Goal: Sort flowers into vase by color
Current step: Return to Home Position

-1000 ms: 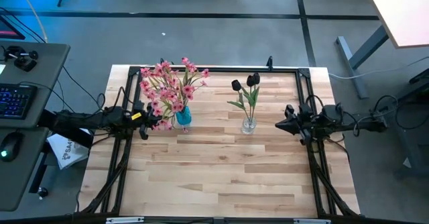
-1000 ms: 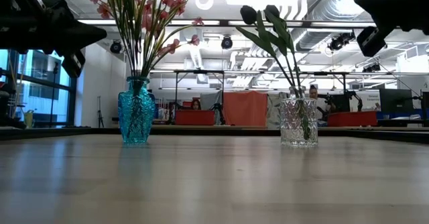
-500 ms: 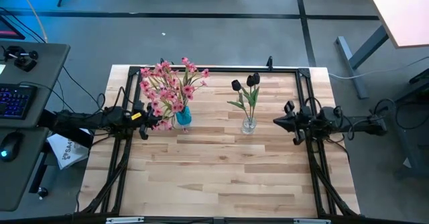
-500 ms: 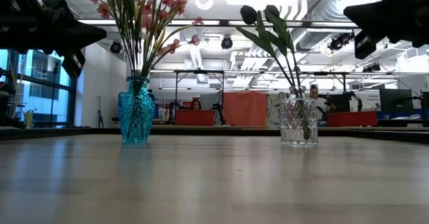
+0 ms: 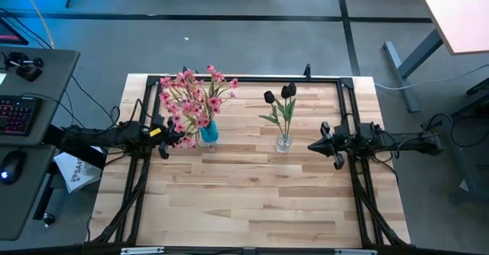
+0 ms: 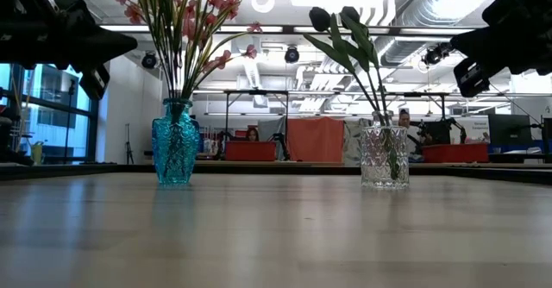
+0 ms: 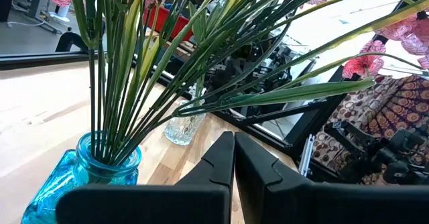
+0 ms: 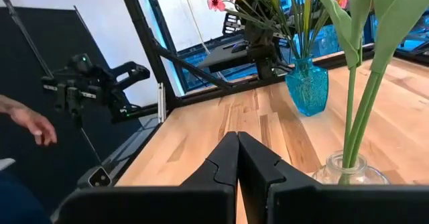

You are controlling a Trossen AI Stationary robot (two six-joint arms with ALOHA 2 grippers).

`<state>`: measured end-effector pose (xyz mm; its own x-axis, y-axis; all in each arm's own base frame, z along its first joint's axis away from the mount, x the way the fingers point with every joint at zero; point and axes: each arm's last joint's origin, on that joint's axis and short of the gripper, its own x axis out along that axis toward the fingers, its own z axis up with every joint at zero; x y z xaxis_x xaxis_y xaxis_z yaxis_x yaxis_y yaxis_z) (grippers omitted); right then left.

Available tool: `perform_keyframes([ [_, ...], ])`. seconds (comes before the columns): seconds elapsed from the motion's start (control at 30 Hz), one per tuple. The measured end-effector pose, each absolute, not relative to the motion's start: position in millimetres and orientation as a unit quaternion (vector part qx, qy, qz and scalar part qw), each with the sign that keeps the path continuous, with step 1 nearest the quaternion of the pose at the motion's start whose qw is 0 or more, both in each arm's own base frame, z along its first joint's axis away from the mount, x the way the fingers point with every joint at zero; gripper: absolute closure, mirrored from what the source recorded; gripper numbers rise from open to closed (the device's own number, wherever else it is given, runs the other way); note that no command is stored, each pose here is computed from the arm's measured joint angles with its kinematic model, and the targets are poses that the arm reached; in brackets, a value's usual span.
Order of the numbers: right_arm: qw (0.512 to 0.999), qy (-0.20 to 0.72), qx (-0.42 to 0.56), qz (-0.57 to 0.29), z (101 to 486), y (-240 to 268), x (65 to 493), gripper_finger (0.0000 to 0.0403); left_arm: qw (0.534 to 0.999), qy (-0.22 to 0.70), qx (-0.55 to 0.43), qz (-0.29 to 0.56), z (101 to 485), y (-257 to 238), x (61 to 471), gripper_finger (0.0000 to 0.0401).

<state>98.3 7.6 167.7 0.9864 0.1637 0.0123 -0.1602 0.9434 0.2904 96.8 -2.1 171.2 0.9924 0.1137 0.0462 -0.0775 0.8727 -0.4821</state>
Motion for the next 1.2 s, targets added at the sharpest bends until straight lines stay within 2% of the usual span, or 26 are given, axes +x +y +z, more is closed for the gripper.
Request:
perform_keyframes([
  [1.2, 0.986, -0.005, 0.155, 0.068, 169.0, 5.4, 97.2, 0.0403, 0.967, -0.04, -0.248, 0.047, 172.0, -2.3, 96.6, 0.04],
])
